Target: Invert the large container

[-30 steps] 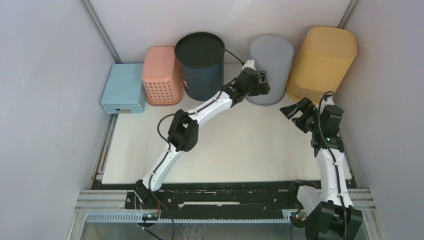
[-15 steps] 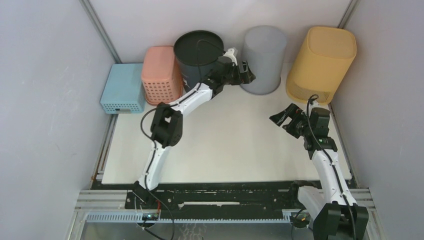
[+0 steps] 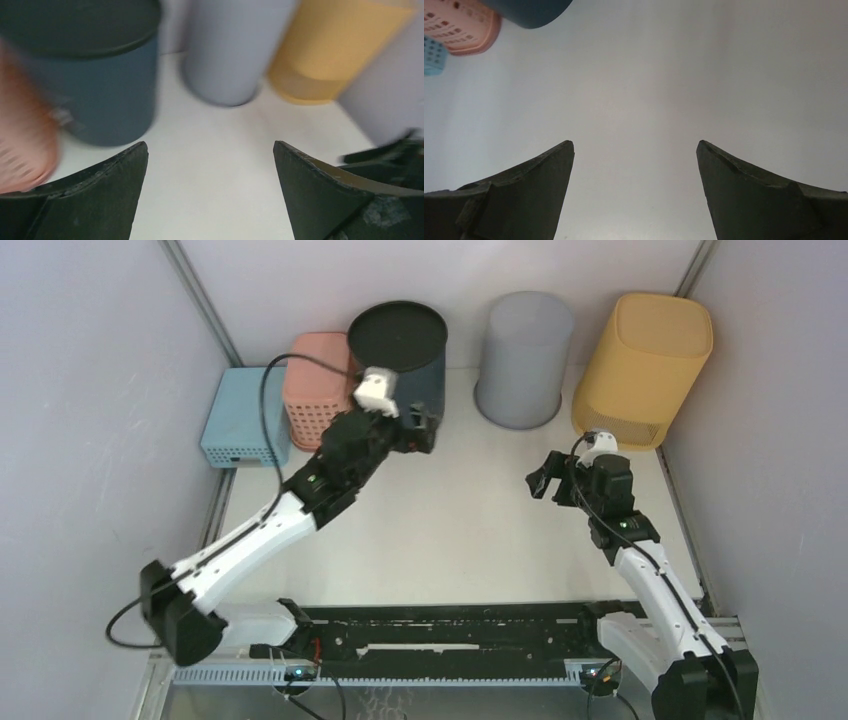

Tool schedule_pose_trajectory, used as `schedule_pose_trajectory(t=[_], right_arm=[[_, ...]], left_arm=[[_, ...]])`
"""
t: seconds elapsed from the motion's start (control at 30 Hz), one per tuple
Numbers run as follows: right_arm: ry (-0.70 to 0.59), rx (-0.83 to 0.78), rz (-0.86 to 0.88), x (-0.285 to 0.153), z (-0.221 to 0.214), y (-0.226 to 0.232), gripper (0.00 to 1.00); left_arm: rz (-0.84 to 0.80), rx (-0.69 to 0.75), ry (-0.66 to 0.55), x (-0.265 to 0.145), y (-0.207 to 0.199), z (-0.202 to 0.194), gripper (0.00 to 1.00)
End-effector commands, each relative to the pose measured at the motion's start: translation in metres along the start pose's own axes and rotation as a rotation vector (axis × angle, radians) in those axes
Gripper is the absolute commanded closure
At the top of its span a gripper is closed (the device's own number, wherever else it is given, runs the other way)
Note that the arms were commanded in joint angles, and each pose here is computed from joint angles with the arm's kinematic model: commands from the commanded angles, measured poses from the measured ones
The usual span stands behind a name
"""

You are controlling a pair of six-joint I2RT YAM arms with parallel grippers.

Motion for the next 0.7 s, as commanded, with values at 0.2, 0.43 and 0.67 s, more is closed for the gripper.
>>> schedule_pose_trajectory(t=[0.2,0.43,0.67], right_arm=[[-0.445,-0.088,-0.285,-0.014,0.055,-0.063,0.0],[-0.583,-0.072,-0.337,-0.013,0.044,-0.095,0.0],[-0.542,-0.068,-0.431,0.015,0.028,-0.124,0.0]], left_arm=[[0.584,-0.091,-0.048,-0.111,0.206,-0.077,0.0],[0.867,-0.002,-0.05,-0.144,0.279,-0.109,0.0],[0.771,0.024,0.032,-0.127,0.316,-0.152,0.0]])
Point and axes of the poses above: each gripper's point midway between its finger pads, its own x axis out along the fingers, its own y axis along the line the jaws close on, z = x × y, the point moved 1 cm from there along -x, back along the fingers, and after that the axes turned 5 degrees about x, right-handed, at the moved point
